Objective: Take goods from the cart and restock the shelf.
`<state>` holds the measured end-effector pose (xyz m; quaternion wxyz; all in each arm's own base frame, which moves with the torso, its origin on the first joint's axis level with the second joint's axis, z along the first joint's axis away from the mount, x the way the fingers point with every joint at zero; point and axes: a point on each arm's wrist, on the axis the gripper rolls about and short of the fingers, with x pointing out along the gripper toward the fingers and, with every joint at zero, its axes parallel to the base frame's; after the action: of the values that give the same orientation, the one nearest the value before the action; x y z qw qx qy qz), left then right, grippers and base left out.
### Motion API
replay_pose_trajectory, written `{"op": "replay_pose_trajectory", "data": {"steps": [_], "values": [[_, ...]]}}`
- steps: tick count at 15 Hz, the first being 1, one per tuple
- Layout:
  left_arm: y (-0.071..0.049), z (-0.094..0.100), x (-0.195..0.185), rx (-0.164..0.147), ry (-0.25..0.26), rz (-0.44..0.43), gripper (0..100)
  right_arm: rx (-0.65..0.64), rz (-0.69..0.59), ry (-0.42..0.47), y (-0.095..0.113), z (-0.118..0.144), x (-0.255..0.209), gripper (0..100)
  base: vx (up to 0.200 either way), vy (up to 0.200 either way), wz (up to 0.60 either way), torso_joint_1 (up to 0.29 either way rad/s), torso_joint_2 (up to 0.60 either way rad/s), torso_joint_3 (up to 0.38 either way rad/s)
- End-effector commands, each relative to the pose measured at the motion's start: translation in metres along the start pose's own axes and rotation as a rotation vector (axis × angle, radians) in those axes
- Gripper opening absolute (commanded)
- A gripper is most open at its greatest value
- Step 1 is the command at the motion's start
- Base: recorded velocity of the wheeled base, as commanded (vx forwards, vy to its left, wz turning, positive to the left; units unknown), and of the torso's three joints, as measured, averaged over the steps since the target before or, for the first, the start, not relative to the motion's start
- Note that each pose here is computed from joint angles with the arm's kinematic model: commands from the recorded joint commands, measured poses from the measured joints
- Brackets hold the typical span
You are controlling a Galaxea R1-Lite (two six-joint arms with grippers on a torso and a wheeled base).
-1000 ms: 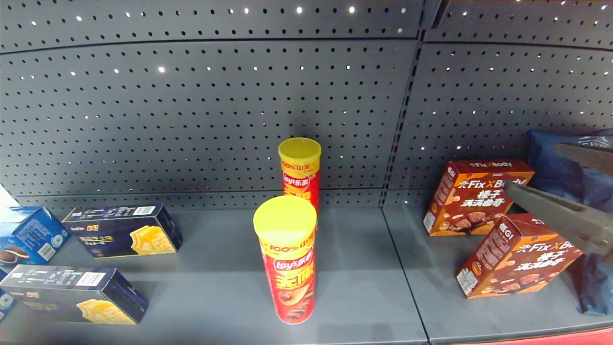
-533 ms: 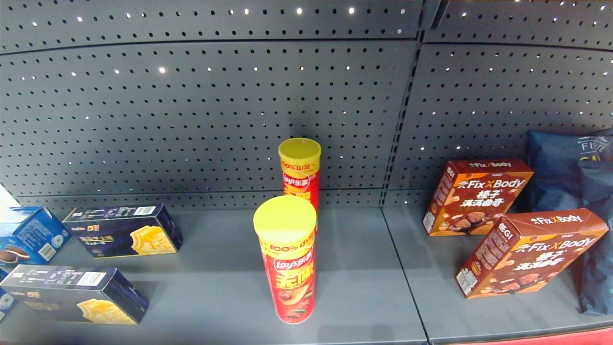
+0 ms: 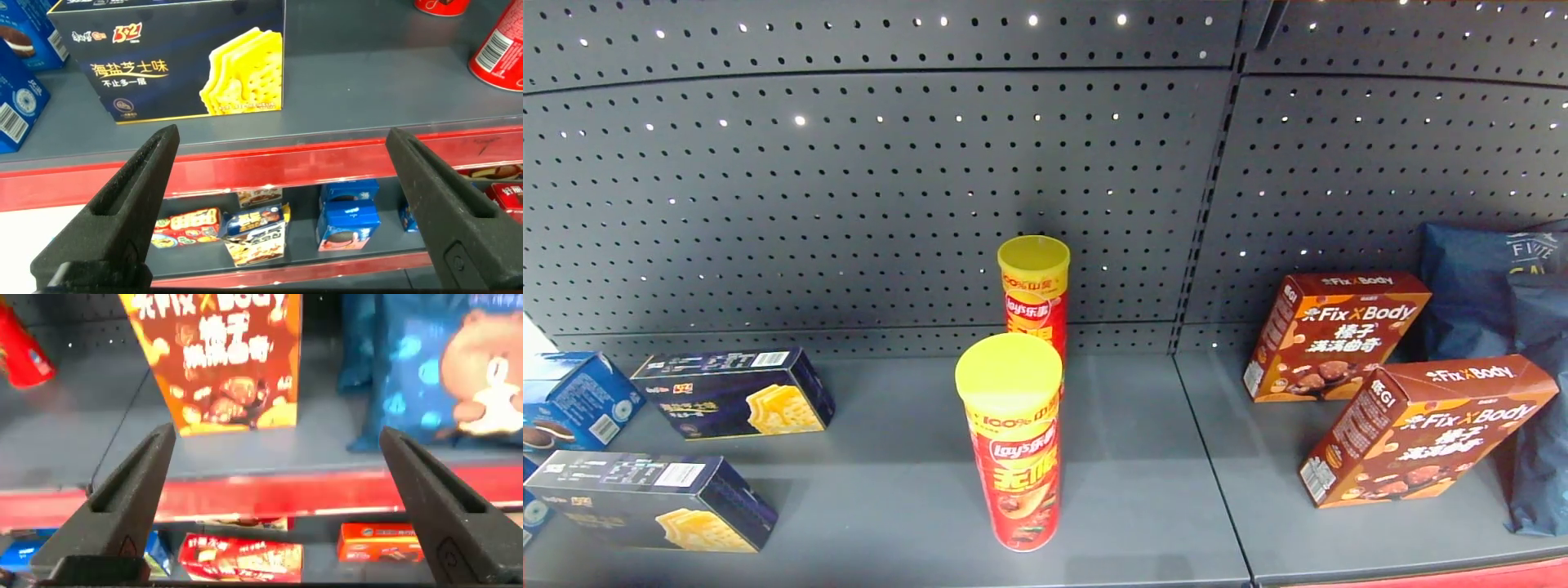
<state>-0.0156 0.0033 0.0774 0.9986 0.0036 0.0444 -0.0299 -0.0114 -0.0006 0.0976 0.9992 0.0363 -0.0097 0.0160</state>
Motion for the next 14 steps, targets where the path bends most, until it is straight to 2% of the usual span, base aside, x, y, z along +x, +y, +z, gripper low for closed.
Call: {"op": "replay_pose_trajectory", "data": {"steps": [1,4,5,14], "values": [[0.0,0.0001,0.0001,0.001,0.001,0.0,100,-0.008,-0.016,-0.003,0.0011,-0.0138,-0.0079,100,0.0,0.0,0.0,0.0,0.0,0.0],[0.0,0.0001,0.0001,-0.001,0.001,0.002,100,-0.035,-0.002,-0.021,0.0002,-0.0177,-0.0118,100,0.0,0.0,0.0,0.0,0.0,0.0],[0.0,0.0001,0.0001,0.001,0.001,0.0,100,-0.039,-0.03,0.027,-0.0007,-0.0227,-0.0119,100,0.0,0.0,0.0,0.0,0.0,0.0],[0.0,0.0001,0.0001,-0.001,0.001,0.0,100,-0.062,-0.026,0.023,-0.0005,-0.0222,-0.0119,100,0.0,0.0,0.0,0.0,0.0,0.0]]}}
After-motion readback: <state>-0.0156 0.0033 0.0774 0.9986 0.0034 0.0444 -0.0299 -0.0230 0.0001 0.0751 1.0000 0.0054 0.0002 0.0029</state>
